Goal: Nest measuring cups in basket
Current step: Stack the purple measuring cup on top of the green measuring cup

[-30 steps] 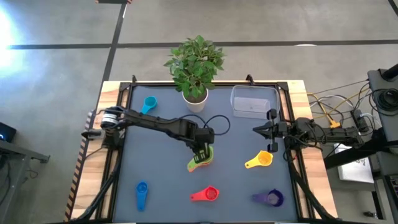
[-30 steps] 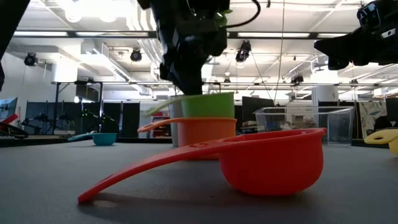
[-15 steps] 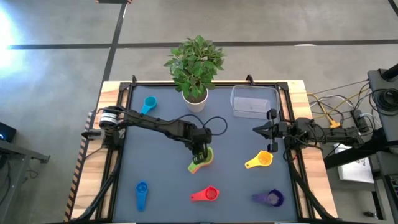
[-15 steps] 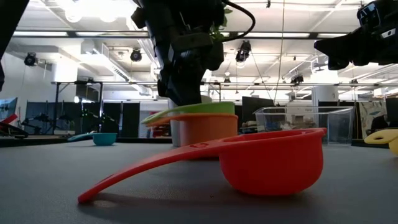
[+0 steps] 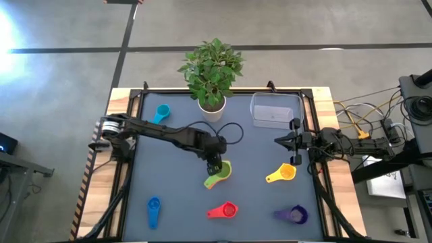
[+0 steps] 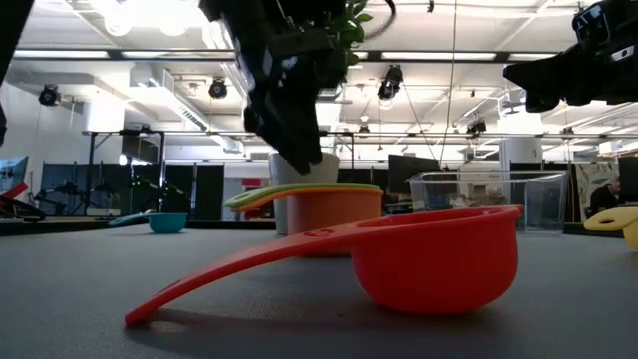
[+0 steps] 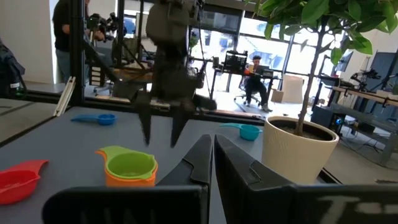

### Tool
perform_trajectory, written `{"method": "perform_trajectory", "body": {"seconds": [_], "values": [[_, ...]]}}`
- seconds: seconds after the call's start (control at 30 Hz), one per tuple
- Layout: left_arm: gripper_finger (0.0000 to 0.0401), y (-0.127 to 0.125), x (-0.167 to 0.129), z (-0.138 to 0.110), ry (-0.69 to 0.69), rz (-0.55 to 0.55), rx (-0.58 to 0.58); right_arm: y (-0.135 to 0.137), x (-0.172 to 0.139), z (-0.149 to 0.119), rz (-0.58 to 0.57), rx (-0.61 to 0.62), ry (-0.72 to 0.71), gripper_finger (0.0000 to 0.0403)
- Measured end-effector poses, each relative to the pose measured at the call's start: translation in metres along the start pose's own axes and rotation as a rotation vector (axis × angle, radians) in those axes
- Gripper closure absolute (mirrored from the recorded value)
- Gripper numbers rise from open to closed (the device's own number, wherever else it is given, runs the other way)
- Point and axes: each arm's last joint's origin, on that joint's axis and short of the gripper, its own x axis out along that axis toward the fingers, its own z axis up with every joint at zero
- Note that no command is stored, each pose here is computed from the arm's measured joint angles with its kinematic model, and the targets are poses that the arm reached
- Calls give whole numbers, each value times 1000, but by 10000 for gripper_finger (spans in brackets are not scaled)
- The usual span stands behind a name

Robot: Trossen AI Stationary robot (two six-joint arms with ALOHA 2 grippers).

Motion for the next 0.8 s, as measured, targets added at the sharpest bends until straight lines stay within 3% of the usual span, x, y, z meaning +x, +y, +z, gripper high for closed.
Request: {"method": "perform_trajectory", "body": {"seconds": [0.13, 0.23, 0.37, 0.57, 0.8], "values": [[204, -11, -39, -15, -166, 101, 15, 0, 0, 0, 0, 0, 1, 394], [211, -18, -62, -40, -332, 111, 5, 0, 0, 0, -1, 0, 0, 394], [224, -18, -74, -72, -595, 1, -35, 0, 0, 0, -1, 0, 0, 394], [249, -5, -71, -110, -961, -187, -24, 0, 0, 0, 0, 0, 0, 394], [267, 16, -66, -140, -1265, -249, 1, 0, 0, 0, -1, 0, 0, 394]]}}
